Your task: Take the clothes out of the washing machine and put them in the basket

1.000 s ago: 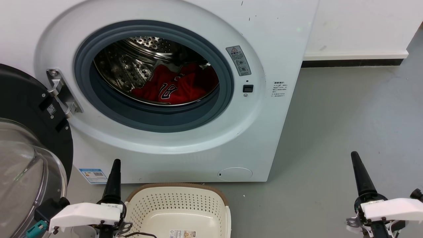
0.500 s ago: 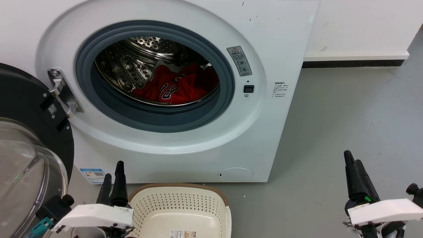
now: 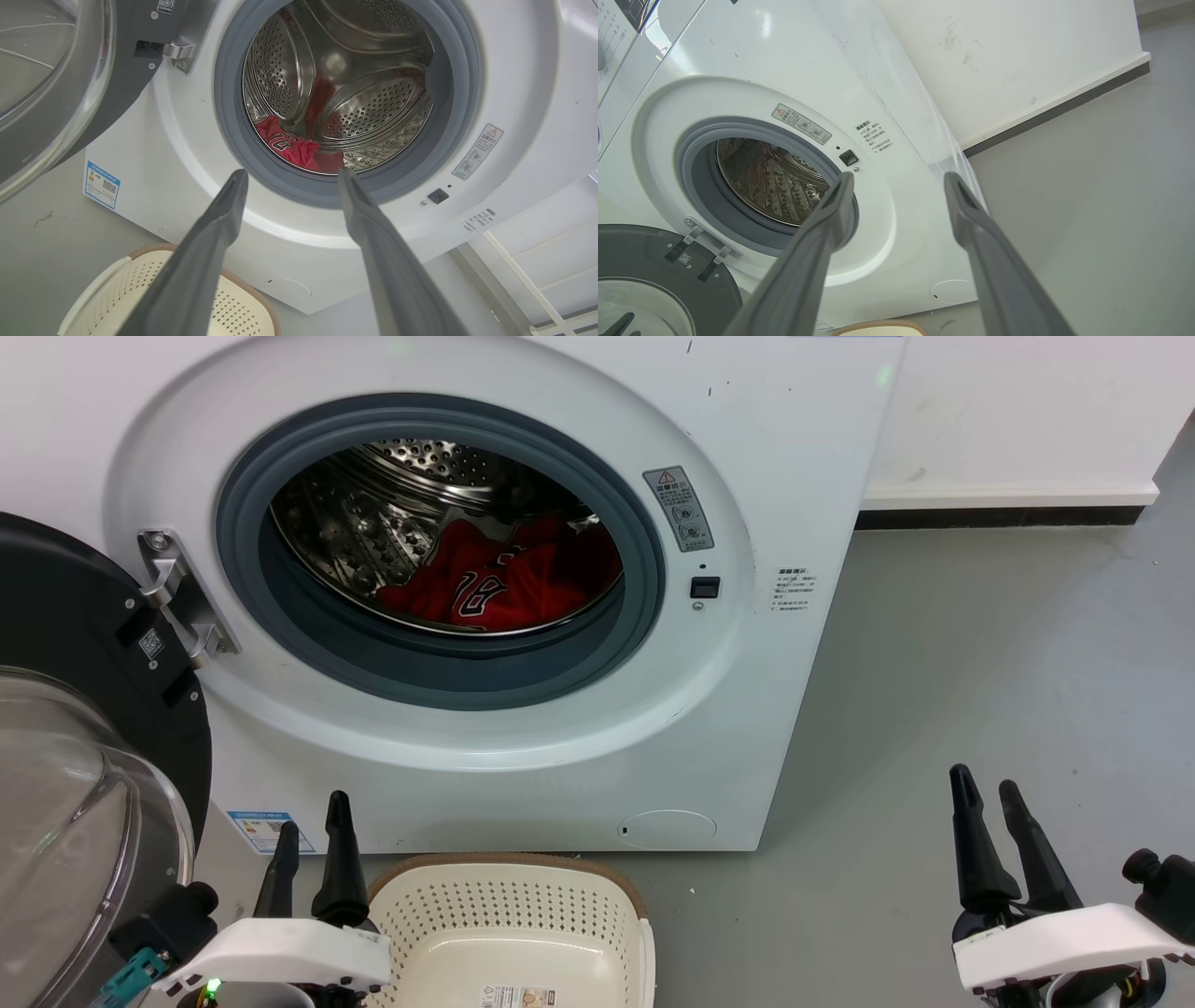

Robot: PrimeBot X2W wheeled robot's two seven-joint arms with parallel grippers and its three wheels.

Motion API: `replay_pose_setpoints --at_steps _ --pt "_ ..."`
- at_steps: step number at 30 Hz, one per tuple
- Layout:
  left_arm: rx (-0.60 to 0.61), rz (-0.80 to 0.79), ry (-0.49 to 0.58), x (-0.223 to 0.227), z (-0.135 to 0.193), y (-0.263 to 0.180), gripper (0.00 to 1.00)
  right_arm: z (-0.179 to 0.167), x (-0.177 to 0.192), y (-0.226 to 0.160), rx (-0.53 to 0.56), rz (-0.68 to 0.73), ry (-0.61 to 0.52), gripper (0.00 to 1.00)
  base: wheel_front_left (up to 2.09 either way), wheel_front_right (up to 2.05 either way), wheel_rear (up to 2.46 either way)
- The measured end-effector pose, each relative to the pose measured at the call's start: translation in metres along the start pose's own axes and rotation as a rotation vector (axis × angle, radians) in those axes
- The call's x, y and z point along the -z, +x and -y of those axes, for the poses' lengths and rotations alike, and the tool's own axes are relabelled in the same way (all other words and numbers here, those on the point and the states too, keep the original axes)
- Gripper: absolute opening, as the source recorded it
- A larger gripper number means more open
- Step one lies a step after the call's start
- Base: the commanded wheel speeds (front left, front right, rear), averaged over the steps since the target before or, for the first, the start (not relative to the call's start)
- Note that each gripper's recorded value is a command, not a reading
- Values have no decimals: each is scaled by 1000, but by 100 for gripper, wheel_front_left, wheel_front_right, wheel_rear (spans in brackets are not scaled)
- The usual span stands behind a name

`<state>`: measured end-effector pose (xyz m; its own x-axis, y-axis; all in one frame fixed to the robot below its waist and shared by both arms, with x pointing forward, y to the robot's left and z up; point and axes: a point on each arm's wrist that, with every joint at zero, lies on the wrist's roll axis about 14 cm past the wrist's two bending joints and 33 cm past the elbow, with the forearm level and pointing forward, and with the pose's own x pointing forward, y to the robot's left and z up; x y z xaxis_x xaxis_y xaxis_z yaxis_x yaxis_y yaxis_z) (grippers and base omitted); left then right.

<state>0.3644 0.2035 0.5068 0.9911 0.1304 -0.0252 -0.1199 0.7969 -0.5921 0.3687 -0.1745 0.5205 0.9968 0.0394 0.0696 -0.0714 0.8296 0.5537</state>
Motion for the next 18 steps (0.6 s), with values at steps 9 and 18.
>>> replay_pose_setpoints --at_steps 9,18 --pt "13 24 118 -2 4 -3 100 -6 1 -3 -25 3 -122 100 0 0 0" --pt "27 45 217 -4 7 -5 100 -12 0 -4 -52 16 -220 100 0 0 0"
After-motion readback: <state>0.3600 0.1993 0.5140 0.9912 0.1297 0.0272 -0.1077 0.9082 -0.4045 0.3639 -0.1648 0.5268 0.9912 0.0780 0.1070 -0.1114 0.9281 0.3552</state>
